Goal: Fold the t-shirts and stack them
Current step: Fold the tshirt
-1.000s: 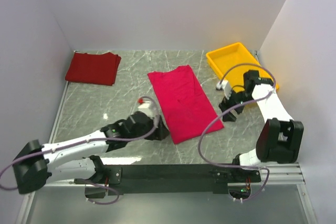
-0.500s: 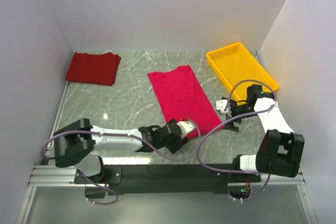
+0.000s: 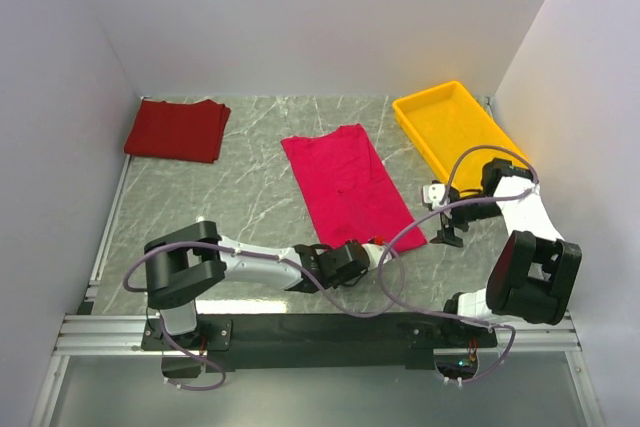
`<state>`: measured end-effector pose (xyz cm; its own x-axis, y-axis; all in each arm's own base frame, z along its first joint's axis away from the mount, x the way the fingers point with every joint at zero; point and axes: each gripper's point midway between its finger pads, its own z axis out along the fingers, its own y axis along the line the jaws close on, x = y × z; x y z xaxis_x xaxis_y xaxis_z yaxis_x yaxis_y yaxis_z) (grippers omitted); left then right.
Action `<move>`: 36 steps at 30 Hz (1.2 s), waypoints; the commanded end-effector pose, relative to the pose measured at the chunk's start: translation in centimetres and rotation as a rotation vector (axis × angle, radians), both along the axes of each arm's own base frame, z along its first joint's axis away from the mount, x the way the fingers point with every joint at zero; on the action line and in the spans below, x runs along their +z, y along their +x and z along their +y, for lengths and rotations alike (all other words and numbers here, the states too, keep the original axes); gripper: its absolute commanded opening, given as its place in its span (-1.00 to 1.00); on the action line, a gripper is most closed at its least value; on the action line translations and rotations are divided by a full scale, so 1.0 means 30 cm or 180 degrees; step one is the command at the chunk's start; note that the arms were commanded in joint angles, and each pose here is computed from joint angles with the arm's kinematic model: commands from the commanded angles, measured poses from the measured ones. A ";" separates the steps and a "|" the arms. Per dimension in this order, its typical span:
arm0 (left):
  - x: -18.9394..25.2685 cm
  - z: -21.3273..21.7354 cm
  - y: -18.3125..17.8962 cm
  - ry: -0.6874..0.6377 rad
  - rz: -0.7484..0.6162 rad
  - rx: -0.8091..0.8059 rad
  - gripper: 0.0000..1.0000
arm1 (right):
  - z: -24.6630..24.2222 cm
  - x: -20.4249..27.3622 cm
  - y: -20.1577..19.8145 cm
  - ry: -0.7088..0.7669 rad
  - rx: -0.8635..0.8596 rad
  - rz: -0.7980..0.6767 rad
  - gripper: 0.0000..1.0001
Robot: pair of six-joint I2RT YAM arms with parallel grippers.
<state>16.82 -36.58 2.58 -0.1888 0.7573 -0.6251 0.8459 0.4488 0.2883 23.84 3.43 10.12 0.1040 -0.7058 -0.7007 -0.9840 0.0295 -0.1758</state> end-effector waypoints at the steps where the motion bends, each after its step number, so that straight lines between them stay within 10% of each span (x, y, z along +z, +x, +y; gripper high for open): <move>1: -0.080 0.070 0.001 0.0401 -0.0032 0.0062 -0.44 | -0.005 -0.020 -0.014 -0.0129 0.0212 -0.0288 0.97; 7: -0.084 0.051 -0.020 0.0276 0.0130 0.0179 -0.99 | -0.003 -0.053 -0.017 -0.0180 0.0478 -0.0313 1.00; 22: -0.047 0.040 -0.070 -0.0045 0.0377 0.0192 -0.99 | 0.060 -0.198 0.023 -0.0572 0.0933 -0.0418 0.80; 36: -0.042 0.025 -0.086 -0.0157 0.0485 0.0224 -0.99 | 0.050 -0.307 -0.007 -0.0989 0.1091 -0.0307 0.21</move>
<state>16.01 -36.36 2.21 -0.2959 0.6980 -0.6521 0.8193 0.5364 0.2024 23.17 5.12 1.51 0.3308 -0.8045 -0.4933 -0.9437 -0.2841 -0.1695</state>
